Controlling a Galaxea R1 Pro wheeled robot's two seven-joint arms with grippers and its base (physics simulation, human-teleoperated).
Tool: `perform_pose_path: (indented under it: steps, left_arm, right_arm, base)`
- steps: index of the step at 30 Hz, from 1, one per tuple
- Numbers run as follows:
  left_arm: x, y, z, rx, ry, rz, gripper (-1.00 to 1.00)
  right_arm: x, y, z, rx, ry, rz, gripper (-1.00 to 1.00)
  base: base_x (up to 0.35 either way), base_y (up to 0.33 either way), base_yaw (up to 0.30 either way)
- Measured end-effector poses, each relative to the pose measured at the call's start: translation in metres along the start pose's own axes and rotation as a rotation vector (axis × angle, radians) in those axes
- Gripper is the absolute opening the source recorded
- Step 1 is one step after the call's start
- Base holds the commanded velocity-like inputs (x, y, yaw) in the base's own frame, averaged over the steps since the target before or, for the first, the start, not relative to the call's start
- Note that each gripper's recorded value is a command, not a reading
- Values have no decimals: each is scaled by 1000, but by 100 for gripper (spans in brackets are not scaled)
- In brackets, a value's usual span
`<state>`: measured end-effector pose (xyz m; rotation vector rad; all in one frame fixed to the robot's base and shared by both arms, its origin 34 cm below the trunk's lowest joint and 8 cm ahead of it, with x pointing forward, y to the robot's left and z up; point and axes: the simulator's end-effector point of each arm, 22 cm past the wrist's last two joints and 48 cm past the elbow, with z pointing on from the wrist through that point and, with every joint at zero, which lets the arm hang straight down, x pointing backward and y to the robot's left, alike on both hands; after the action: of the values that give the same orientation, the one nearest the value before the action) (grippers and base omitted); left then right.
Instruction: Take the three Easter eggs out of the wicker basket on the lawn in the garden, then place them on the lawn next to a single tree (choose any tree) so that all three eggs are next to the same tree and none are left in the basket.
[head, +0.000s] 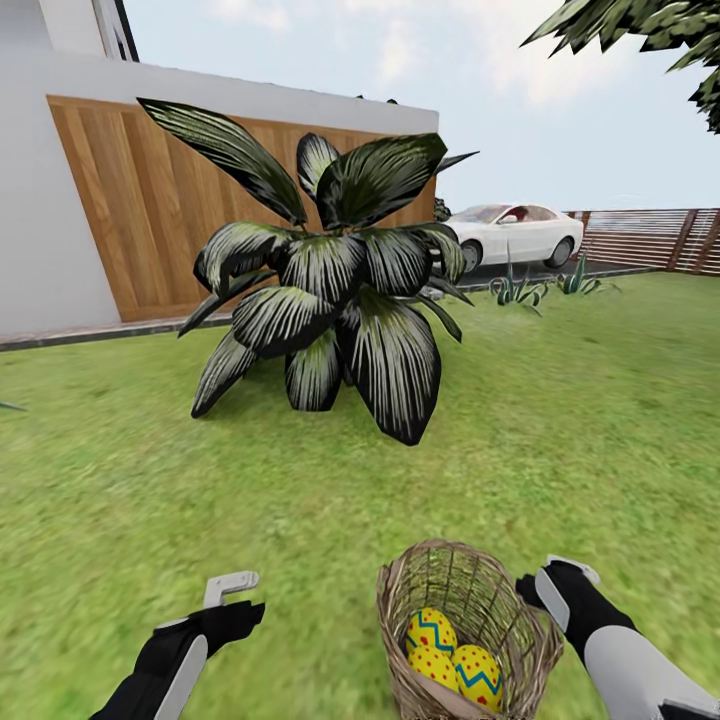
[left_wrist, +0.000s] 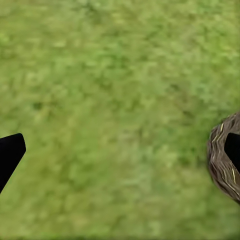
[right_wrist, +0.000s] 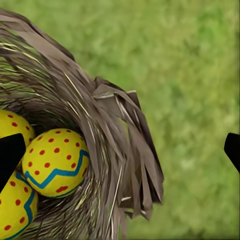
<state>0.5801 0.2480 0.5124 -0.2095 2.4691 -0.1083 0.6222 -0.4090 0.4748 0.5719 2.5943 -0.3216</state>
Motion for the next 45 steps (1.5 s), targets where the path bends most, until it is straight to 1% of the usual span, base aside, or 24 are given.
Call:
perform_pose_path:
  steps: [9, 34, 37, 38, 40, 41, 45]
  left_arm:
    - [14, 3, 13, -1, 0, 0, 100]
    - [57, 11, 48, -2, -1, -1, 100]
    - [57, 11, 48, -2, -1, -1, 100]
    - [57, 11, 48, -2, -1, -1, 100]
    - [57, 11, 48, -2, -1, -1, 100]
    - [57, 11, 48, -2, -1, -1, 100]
    - [57, 11, 48, -1, 0, 0, 100]
  right_arm:
    - [11, -1, 15, 13, 5, -3, 100]
    - [47, -1, 58, 15, 6, -3, 100]
    - [47, -1, 58, 15, 6, -3, 100]
    - [47, -1, 58, 15, 6, -3, -100]
    - [47, -1, 58, 15, 7, -3, -100]
    - [47, -3, 58, 21, 6, -13, -100]
    - [47, -2, 58, 18, 8, -7, -100]
  base:
    - [0, 0, 0]
    - [0, 0, 0]
    - [0, 0, 0]
    - [0, 0, 0]
    - [0, 0, 0]
    - [0, 0, 0]
    - [0, 0, 0]
